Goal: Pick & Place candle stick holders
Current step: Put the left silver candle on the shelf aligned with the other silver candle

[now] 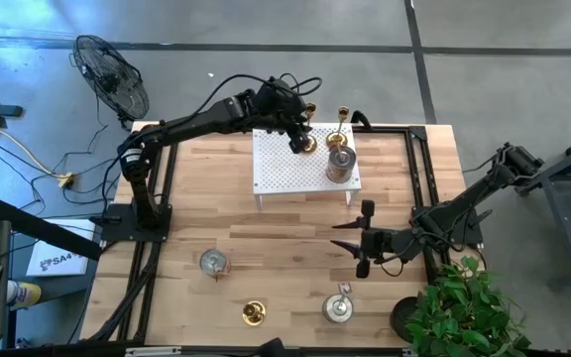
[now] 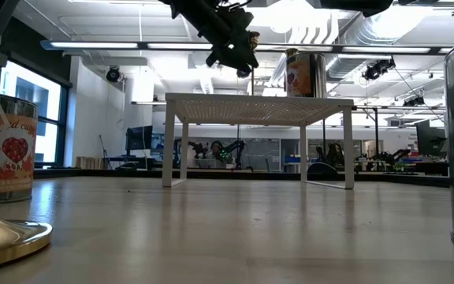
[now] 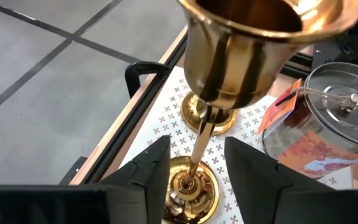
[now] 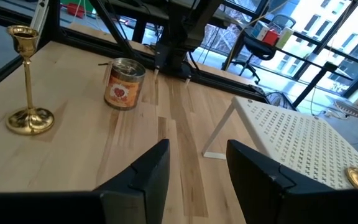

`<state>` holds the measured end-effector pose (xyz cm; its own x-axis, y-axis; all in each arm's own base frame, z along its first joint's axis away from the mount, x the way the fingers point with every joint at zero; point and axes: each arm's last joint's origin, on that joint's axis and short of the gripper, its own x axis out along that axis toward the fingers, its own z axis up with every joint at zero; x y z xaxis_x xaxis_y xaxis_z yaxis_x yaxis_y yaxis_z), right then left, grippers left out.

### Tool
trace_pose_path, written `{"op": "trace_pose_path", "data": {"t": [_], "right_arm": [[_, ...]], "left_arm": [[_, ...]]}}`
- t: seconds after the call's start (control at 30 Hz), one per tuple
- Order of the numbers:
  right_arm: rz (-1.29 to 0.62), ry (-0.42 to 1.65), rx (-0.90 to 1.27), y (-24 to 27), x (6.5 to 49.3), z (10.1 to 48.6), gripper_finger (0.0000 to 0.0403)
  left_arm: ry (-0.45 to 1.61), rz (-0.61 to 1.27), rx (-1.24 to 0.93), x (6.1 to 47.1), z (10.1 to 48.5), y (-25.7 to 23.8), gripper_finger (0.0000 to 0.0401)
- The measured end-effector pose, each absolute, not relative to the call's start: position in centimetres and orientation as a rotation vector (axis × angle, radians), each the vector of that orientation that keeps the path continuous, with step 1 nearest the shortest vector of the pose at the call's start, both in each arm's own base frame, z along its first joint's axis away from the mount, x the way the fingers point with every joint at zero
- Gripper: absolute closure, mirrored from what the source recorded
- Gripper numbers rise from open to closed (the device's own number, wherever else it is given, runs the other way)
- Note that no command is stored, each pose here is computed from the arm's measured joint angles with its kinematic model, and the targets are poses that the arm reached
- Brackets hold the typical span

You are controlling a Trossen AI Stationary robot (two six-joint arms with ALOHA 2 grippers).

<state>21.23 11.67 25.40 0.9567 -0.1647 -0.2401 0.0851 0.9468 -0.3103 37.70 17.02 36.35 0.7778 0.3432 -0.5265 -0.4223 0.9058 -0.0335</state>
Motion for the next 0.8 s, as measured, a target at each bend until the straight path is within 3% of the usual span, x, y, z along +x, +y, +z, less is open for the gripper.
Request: {"op": "trace_pose_path", "data": {"t": [0.43,0.8], "right_arm": [[-0.127,0.270,-0.304,11.7,21.2,25.4,0.0250],[-0.103,0.276,-0.283,11.7,21.2,25.3,0.0249]], "left_arm": [[0.605,0.435,-0.245,35.8,37.2,16.2,0.0170],[0.772,0.476,-0.265,30.4,39.8,13.9,0.0160]]}}
